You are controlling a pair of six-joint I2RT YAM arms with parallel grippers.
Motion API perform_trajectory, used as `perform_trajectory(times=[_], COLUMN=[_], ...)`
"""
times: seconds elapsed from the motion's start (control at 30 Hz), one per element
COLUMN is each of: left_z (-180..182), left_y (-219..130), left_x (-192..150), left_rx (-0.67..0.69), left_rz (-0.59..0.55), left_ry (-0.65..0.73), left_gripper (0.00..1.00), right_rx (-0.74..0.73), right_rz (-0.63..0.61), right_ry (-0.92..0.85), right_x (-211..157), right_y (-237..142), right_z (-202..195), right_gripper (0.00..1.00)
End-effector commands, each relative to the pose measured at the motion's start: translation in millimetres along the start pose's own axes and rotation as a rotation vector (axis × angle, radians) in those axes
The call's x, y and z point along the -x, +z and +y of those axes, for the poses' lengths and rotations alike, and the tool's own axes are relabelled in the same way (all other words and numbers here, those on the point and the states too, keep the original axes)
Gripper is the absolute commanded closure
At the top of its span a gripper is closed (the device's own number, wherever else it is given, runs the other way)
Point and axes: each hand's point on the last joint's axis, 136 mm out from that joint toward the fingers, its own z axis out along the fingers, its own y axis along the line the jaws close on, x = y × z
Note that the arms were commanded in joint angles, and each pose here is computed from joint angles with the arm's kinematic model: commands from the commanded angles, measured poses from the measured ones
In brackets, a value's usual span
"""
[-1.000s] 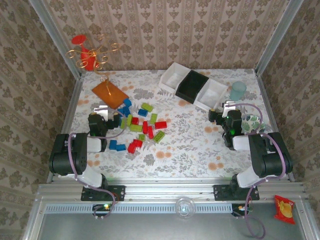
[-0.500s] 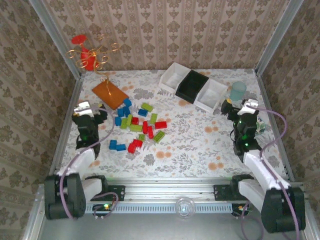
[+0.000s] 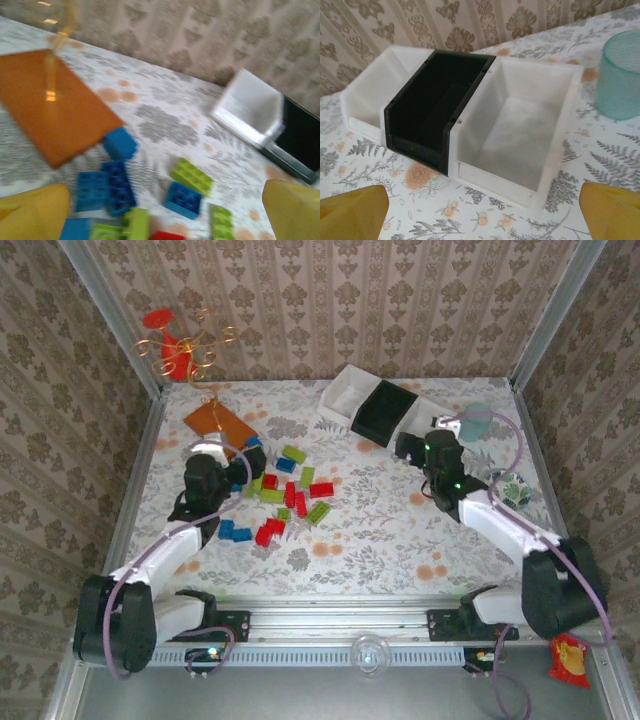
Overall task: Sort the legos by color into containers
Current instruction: Rotate the container at the top-center of the table.
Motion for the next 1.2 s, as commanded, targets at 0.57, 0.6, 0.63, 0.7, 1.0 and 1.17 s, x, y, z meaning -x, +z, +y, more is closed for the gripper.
perform_trajectory(times=[0.57, 0.6, 0.63, 0.7, 1.0, 1.17], left_z=[-55.5, -57.2, -58.8, -63.3, -70.5, -70.7], left_y=[20.4, 20.8, 20.9, 19.7, 9.5, 3.2], left_x=[-26.7, -28.0, -28.9, -30.9, -49.9, -66.3], left_rx=[-0.144, -0.153, -0.161, -0.185, -0.213, -0.195], left_rz=[0.134, 0.144, 0.153, 0.165, 0.269, 0.34], left_ry=[0.096, 0.091, 0.085, 0.071, 0.077, 0.15], left_gripper=[0.0, 0.0, 0.0, 0.0, 0.0, 0.0], right_rx=[-0.126, -0.13, -0.135, -0.14, -0.084, 0.027], right_rz=[0.322, 0.336, 0.351, 0.373, 0.466, 0.535], right_ry=[-0.064, -0.064, -0.068, -0.074, -0.143, -0.167], right_x=[-24.4, -24.3, -25.8, -27.8, -43.5, -52.7], right_y=[140.1, 144.9, 148.4, 154.9, 161.9, 156.8], right_z=[25.8, 24.8, 24.0, 21.9, 11.5, 25.3], right_gripper=[0.32, 0.36, 0.38, 0.42, 0.57, 0.67])
